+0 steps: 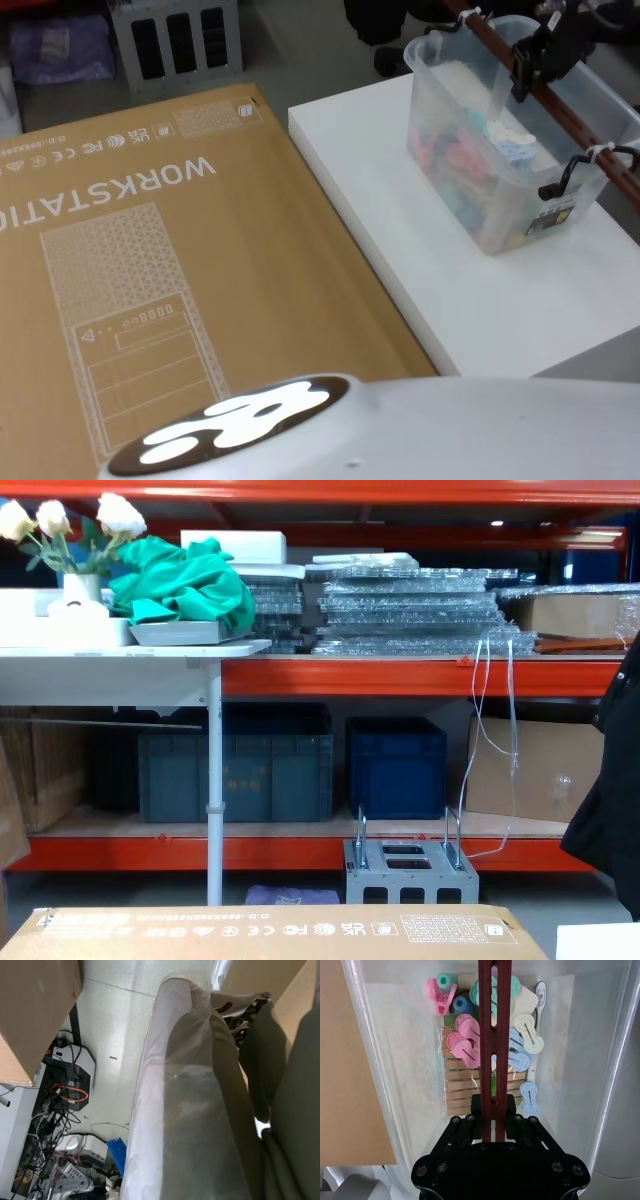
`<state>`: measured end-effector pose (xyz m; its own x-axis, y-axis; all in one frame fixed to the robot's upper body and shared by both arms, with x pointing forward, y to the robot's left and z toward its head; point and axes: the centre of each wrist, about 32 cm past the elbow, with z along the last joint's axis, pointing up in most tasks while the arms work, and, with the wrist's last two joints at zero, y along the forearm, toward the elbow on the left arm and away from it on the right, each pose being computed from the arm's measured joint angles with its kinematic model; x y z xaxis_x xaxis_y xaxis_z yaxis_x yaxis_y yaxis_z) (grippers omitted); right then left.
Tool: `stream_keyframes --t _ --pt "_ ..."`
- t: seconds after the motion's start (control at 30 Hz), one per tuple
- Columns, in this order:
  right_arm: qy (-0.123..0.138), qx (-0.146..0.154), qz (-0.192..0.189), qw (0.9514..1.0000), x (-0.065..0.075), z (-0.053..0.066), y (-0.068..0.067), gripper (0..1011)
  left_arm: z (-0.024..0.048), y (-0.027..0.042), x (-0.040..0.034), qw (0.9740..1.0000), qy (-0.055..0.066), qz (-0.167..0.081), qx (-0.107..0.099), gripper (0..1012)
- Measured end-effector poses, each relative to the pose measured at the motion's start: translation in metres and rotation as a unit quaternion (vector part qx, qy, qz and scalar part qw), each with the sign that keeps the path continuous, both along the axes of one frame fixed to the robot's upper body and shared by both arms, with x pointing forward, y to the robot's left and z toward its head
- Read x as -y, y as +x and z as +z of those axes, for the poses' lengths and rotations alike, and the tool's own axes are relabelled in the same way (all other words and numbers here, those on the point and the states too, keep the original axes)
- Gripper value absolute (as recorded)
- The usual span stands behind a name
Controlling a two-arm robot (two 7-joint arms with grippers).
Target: Use one hand to grasp the basket and place it at the designated location.
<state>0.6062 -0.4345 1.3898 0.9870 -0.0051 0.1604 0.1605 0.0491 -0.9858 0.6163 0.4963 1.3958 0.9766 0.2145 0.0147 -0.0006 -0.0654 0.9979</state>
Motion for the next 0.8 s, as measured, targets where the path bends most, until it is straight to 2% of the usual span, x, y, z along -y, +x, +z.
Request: stream_keyframes --t 0.17,0.3,0.43,0.6,0.8 --pt "0.0 0.002 0.0 1.0 0.002 0.003 -0.001 238 0.0 0.0 0.0 1.0 0.0 0.0 0.0 0" --pt "-0.002 0.01 0.008 0.9999 0.002 0.01 -0.004 237 0.0 0.0 0.0 1.0 0.0 0.0 0.0 0" --pt "-0.004 0.028 0.018 0.9994 0.0 0.026 -0.009 237 0.0 0.0 -0.0001 1.0 0.0 0.0 0.0 0" --pt "-0.005 0.041 0.024 0.9989 0.0 0.038 -0.014 238 0.0 0.0 0.0 1.0 0.0 0.0 0.0 0" --pt "-0.004 0.065 0.032 0.9974 0.0 0.059 -0.023 237 0.0 0.0 -0.0001 1.0 0.0 0.0 0.0 0"
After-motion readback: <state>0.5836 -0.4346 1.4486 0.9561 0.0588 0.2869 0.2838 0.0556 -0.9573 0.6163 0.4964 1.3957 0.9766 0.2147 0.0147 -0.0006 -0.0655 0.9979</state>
